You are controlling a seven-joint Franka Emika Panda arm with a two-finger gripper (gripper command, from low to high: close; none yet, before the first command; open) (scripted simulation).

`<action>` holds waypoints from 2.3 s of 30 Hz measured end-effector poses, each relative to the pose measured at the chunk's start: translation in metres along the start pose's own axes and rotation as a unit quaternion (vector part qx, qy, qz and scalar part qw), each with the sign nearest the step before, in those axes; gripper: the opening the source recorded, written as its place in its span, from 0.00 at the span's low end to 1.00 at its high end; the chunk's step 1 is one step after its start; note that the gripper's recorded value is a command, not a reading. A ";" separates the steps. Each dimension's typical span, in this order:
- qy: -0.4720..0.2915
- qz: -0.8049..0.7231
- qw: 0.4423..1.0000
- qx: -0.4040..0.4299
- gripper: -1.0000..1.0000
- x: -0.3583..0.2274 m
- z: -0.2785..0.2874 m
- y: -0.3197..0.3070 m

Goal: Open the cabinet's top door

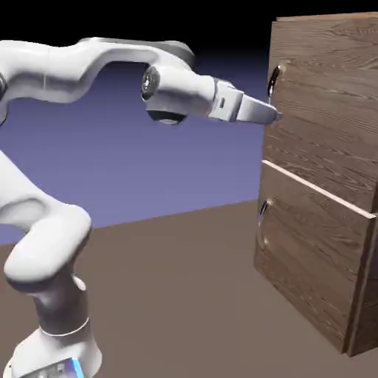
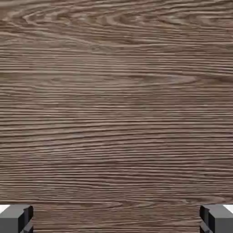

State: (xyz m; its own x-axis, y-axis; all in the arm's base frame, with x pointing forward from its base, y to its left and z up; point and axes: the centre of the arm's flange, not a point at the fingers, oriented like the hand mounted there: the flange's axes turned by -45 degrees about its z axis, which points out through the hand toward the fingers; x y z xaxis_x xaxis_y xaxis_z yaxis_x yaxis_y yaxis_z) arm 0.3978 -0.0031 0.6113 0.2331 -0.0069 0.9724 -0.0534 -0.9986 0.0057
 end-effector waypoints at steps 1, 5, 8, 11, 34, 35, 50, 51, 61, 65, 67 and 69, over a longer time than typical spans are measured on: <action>0.006 0.000 1.000 0.000 0.50 0.001 0.000 -0.003; 0.028 0.000 1.000 -0.001 0.50 0.003 0.002 -0.016; 0.044 0.000 0.999 -0.001 0.50 0.004 0.004 -0.027; 0.059 -0.001 0.998 -0.001 0.50 0.004 0.008 -0.040; 0.117 0.002 0.993 0.003 0.50 -0.003 0.085 -0.130; 0.117 0.002 0.993 0.003 0.00 -0.001 0.092 -0.129; 0.117 -0.005 0.991 0.067 0.00 -0.012 0.050 -0.108; 0.117 -0.005 0.991 0.070 0.00 -0.013 0.048 -0.106; 0.117 -0.011 0.986 0.116 0.00 -0.019 0.019 -0.087; 0.117 -0.015 0.982 0.146 0.00 -0.024 0.001 -0.073; 0.116 -0.016 0.980 0.162 0.00 -0.026 -0.008 -0.065; 0.116 -0.018 0.977 0.179 0.00 -0.028 -0.018 -0.056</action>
State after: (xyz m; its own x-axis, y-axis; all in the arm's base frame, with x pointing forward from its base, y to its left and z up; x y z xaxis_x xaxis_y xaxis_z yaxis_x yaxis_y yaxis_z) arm 0.3767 0.0538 0.5877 -0.0003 0.0002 1.0000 0.3040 -0.9527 0.0003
